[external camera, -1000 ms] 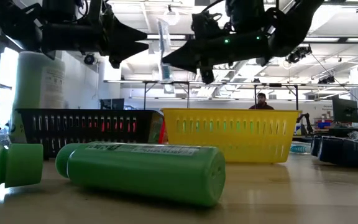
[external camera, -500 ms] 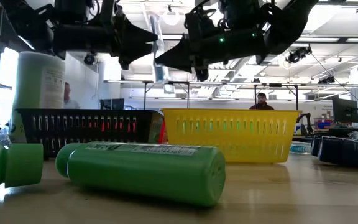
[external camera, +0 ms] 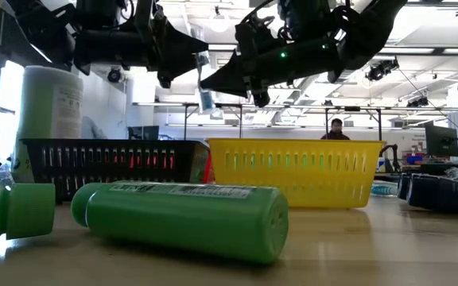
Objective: Pick & Place Travel size toiletries
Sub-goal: Put the blue toothbrush into the red bin
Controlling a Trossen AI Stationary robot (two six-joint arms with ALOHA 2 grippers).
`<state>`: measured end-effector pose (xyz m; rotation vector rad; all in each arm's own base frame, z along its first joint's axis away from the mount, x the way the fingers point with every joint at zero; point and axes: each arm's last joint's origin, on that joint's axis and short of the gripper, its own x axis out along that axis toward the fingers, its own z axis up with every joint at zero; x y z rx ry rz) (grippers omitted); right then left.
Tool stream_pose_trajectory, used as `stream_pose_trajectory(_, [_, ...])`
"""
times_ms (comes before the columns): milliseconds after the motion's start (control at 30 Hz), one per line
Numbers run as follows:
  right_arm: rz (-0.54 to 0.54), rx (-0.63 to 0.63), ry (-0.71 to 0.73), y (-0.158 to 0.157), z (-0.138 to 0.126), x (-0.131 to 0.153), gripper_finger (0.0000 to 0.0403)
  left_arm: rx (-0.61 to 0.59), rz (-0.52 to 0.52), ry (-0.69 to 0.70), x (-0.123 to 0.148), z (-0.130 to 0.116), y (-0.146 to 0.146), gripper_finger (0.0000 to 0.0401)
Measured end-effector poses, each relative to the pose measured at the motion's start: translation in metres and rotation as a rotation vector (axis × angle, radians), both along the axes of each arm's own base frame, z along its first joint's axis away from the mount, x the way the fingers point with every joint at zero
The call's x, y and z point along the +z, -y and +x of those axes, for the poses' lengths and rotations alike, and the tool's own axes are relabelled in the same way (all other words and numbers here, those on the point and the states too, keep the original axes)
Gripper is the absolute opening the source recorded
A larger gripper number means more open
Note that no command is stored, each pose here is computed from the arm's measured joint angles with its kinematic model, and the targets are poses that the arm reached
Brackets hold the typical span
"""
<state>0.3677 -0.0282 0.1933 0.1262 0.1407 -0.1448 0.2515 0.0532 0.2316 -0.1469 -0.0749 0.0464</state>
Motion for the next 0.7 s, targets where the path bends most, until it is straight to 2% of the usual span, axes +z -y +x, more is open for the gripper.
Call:
stream_pose_trajectory(200, [0.000, 0.000, 0.000, 0.0000, 0.0000, 0.0001, 0.0003, 0.001, 0.000, 0.000, 0.0000, 0.0000, 0.0000, 0.0179])
stream_pose_trajectory(500, [0.000, 0.000, 0.000, 0.0000, -0.0002, -0.0001, 0.0003, 0.001, -0.001, -0.002, -0.0004, -0.0002, -0.0001, 0.0082])
stream_pose_trajectory(700, [0.001, 0.003, -0.002, -0.0001, -0.0002, -0.0001, 0.0003, 0.001, -0.002, -0.005, -0.0009, -0.0002, -0.0001, 0.0042])
